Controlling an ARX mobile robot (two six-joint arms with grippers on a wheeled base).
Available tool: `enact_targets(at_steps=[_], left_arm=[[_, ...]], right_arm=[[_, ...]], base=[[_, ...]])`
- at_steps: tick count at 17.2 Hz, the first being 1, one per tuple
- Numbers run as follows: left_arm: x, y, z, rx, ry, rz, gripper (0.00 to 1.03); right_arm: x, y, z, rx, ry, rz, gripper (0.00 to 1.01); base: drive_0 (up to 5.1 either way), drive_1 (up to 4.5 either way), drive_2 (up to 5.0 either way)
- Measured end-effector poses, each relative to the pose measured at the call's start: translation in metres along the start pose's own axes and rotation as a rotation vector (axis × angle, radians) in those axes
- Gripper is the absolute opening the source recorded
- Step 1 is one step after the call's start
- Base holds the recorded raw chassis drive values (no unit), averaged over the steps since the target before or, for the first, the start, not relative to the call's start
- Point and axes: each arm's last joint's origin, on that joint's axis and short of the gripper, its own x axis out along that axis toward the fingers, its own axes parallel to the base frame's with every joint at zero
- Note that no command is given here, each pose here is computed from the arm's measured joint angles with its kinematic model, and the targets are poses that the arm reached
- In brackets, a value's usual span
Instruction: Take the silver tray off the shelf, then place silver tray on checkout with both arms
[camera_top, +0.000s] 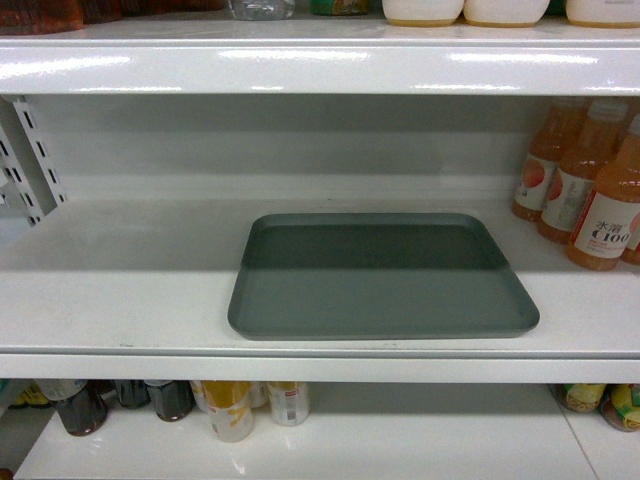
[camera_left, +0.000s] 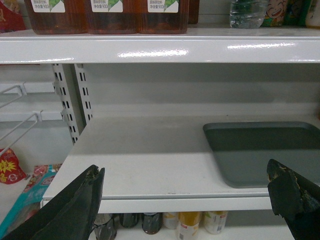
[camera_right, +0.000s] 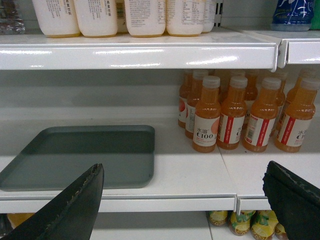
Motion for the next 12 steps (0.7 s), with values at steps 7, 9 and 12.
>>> enact_targets(at_steps=[7,9,12], left_arm=[[0.0,0.0,0.0,0.0,0.0,0.0,0.98],[0.0,0.0,0.0,0.0,0.0,0.0,0.98],[0.0,0.0,0.0,0.0,0.0,0.0,0.98]], right_arm=[[0.0,0.0,0.0,0.0,0.0,0.0,0.98],[0.0,0.0,0.0,0.0,0.0,0.0,0.98],[0.0,0.0,0.0,0.0,0.0,0.0,0.98]], base=[[0.0,0.0,0.0],[0.0,0.0,0.0],[0.0,0.0,0.0]])
